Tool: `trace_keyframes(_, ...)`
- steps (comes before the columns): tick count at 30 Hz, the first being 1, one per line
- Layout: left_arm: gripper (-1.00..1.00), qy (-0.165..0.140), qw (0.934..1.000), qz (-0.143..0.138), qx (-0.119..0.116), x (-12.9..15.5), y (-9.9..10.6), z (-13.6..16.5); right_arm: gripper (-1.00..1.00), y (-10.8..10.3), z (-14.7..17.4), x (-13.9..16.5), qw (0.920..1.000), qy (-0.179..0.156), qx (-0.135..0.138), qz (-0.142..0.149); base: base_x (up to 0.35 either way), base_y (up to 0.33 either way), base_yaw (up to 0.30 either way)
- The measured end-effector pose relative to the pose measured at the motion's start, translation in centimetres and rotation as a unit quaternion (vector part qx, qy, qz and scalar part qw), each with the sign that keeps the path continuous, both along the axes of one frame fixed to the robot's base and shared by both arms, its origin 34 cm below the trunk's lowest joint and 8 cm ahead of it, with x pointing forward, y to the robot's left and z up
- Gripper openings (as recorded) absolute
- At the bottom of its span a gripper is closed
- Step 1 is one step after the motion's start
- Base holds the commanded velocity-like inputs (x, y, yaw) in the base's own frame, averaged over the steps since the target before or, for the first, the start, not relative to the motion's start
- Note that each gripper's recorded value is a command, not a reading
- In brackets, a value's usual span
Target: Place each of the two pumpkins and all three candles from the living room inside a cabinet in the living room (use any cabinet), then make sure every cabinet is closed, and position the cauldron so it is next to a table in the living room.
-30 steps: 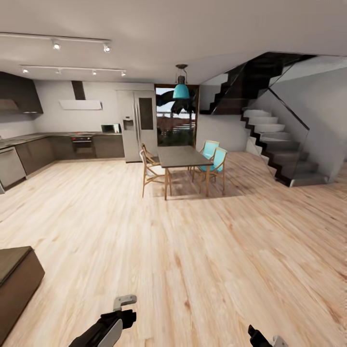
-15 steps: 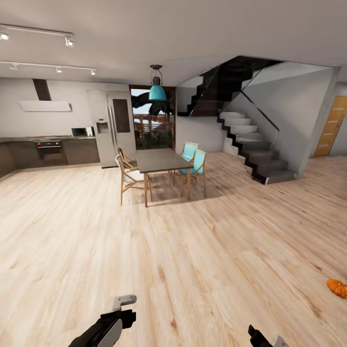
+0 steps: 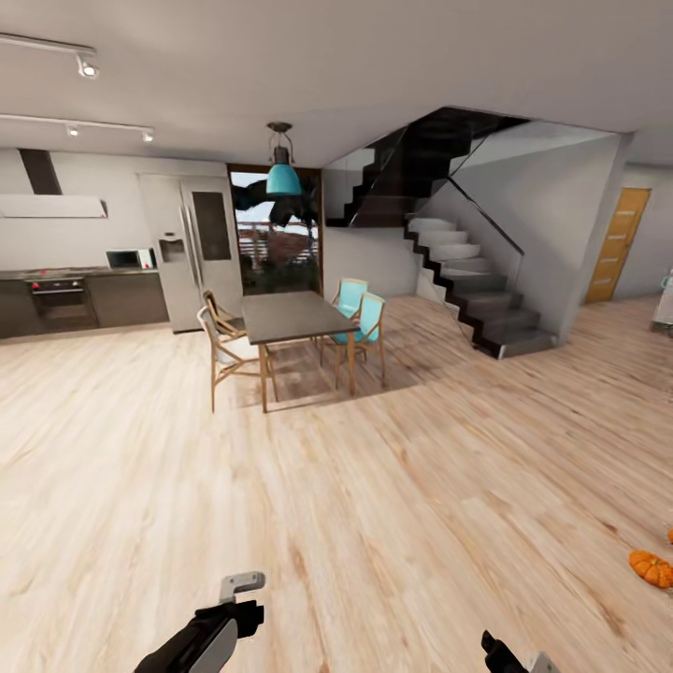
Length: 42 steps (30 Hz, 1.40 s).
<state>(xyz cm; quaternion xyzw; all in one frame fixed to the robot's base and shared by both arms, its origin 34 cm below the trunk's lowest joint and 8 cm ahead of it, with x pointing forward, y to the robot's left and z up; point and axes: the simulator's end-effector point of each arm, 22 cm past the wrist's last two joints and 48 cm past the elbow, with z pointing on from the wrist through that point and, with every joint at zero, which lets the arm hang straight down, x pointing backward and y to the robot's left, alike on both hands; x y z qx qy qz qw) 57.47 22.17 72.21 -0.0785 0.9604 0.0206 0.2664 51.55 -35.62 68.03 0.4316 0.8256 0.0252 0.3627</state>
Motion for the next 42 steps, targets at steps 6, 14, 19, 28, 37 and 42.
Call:
trace_keyframes(6,1.0,0.0,1.0,-0.001,0.0,0.0,-0.1,0.0,1.0,0.0,0.0,0.0,1.0,0.0,0.001,0.0,0.332,0.0,-0.27)
trace_keyframes(14,1.0,0.001,1.0,0.0,0.0,-0.1,0.0,-0.1,1.0,0.1,-0.2,-0.1,1.0,0.003,0.004,0.0,0.332,0.01,-0.277)
trace_keyframes(19,1.0,0.002,1.0,0.0,0.0,-0.1,0.0,-0.2,1.0,0.1,-0.2,-0.1,1.0,0.003,0.004,0.0,0.332,0.021,-0.277)
trace_keyframes(28,1.0,0.002,1.0,0.0,-0.001,-0.1,0.0,-0.2,1.0,-0.4,-0.3,-0.4,0.9995,0.0,0.016,-0.028,0.332,0.001,-0.277)
trace_keyframes(37,1.0,0.007,1.0,0.0,0.0,-0.3,0.0,-0.6,1.0,-0.9,-0.8,-1.2,0.9973,0.006,0.033,-0.066,0.332,0.0,-0.171)
trace_keyframes(42,1.0,0.01,0.9999,0.0,0.0,-0.5,0.0,-0.9,1.0,-0.2,-1.7,-1.8,0.9963,0.023,0.051,-0.065,0.332,0.0,-0.01)
